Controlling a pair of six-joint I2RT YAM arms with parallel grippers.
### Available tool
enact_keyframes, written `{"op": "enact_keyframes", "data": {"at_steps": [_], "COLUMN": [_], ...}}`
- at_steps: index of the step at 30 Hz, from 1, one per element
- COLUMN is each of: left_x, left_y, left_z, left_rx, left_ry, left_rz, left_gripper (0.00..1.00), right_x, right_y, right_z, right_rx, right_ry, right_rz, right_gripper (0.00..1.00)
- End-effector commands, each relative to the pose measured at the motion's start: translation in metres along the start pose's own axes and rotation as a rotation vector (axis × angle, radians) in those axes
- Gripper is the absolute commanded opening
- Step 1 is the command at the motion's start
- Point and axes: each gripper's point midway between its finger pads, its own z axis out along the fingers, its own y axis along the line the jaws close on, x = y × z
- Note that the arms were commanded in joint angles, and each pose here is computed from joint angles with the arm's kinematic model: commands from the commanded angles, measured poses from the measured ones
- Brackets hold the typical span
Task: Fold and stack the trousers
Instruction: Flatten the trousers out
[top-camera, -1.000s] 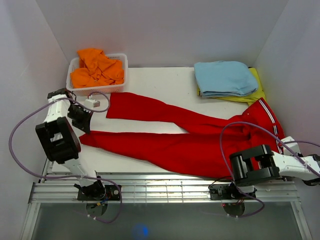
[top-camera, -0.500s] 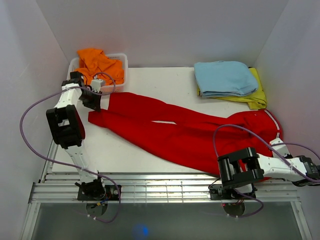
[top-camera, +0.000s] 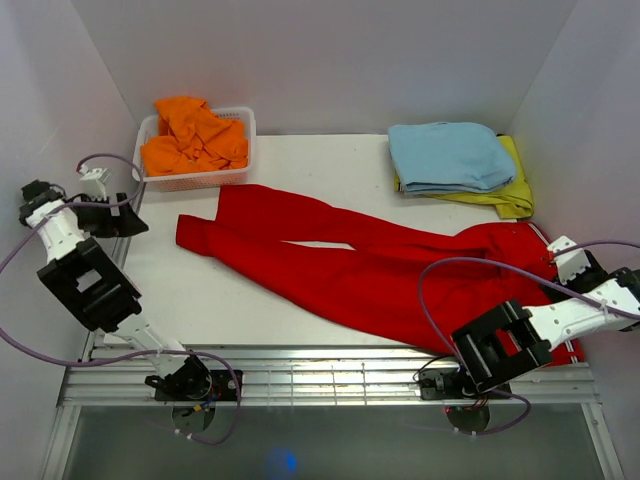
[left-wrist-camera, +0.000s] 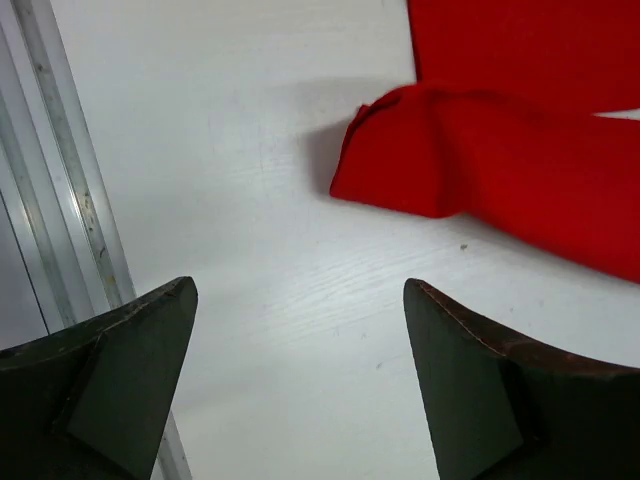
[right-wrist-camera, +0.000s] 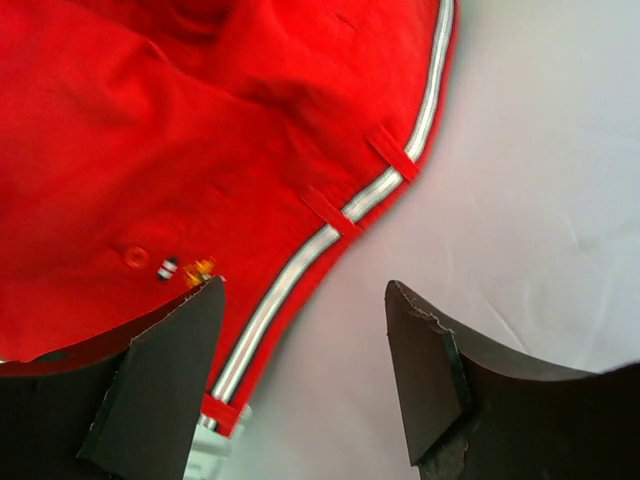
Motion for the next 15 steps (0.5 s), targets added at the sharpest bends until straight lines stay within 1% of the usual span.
{"op": "enact_keyframes", "data": {"at_steps": [1, 4, 5, 7, 8, 10, 11, 12, 15], "left_x": [0.023, 0.032, 0.03, 0.026, 0.023, 0.015, 0.02, 0.016, 0.023], "left_y": [-0.034, -0.03, -0.028, -0.026, -0.024, -0.017, -0.013, -0.008, -0.006], "left_z": [0.017, 0.034, 0.037, 0.046, 0.049, 0.054, 0.063, 0.065, 0.079], "left_rx": [0.269, 0.34, 0.356, 0.404, 0.412, 0.423, 0.436, 0.433, 0.451], "left_ry": [-0.077, -0.134, -0.17, -0.239, -0.269, -0.309, -0.31, -0.32, -0.32], "left_rz": [-0.026, -0.015, 0.029, 0.057, 0.099, 0.136, 0.128, 0.162, 0.209], "left_gripper": [0.93, 0.9, 0.89, 0.89, 0.89, 0.9, 0.9, 0.9, 0.91], "right_x": [-0.035, -0.044, -0.047, -0.041, -0.042, -0.037, -0.037, -0.037, -0.037], "right_y": [0.022, 0.037, 0.045, 0.056, 0.057, 0.061, 0.061, 0.057, 0.05], "right_z": [0.007, 0.017, 0.023, 0.03, 0.033, 0.038, 0.039, 0.04, 0.042], "right_rx": [-0.087, -0.149, -0.181, -0.236, -0.248, -0.287, -0.292, -0.298, -0.303], "right_ry": [-0.042, -0.039, -0.041, 0.001, 0.003, 0.022, 0.026, 0.03, 0.041], "right_rz": [0.019, -0.008, -0.001, 0.022, 0.033, 0.083, 0.094, 0.121, 0.138], "right_gripper": [0.71, 0.7, 0.7, 0.7, 0.7, 0.7, 0.7, 0.7, 0.7]}}
